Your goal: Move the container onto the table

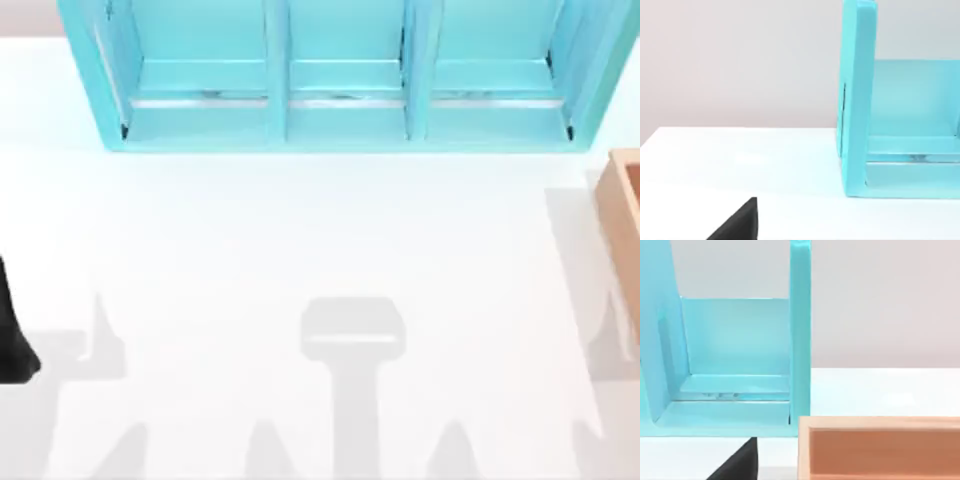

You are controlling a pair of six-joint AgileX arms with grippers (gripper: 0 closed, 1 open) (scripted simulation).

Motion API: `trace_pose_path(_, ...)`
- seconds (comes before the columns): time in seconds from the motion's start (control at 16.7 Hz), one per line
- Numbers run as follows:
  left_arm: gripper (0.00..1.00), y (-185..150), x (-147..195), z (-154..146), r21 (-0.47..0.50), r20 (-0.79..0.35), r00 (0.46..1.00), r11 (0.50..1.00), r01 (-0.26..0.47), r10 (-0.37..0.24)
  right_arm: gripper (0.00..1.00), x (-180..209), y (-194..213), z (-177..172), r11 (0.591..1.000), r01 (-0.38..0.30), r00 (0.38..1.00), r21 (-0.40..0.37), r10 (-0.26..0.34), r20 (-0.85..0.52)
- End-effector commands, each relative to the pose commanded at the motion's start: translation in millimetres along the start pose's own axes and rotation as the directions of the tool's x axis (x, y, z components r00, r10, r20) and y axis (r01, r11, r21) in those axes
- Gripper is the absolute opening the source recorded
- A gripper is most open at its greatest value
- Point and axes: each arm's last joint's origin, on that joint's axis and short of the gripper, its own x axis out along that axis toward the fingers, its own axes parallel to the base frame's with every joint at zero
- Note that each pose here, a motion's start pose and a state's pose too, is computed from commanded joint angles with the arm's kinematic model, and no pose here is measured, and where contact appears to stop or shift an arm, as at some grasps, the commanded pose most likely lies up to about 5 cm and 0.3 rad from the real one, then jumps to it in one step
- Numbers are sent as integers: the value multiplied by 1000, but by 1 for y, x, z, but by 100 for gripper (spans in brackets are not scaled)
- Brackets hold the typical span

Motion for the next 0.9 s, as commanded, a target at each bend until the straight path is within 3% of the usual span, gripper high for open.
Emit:
trace_pose_path(0.3,100,0,0,0,0,0,1000,1000,0,0,100,0,-4,11,999,33,997,-33,-35,-65)
trace_pose_path(0.54,100,0,0,0,0,0,1000,1000,0,0,100,7,-14,44,988,91,944,-123,-125,-305)
trace_pose_path(0.72,100,0,0,0,0,0,1000,1000,0,0,100,25,-29,66,980,91,786,-177,-180,-591)
trace_pose_path(0.9,100,0,0,0,0,0,1000,1000,0,0,100,49,-50,78,984,56,527,-171,-175,-832)
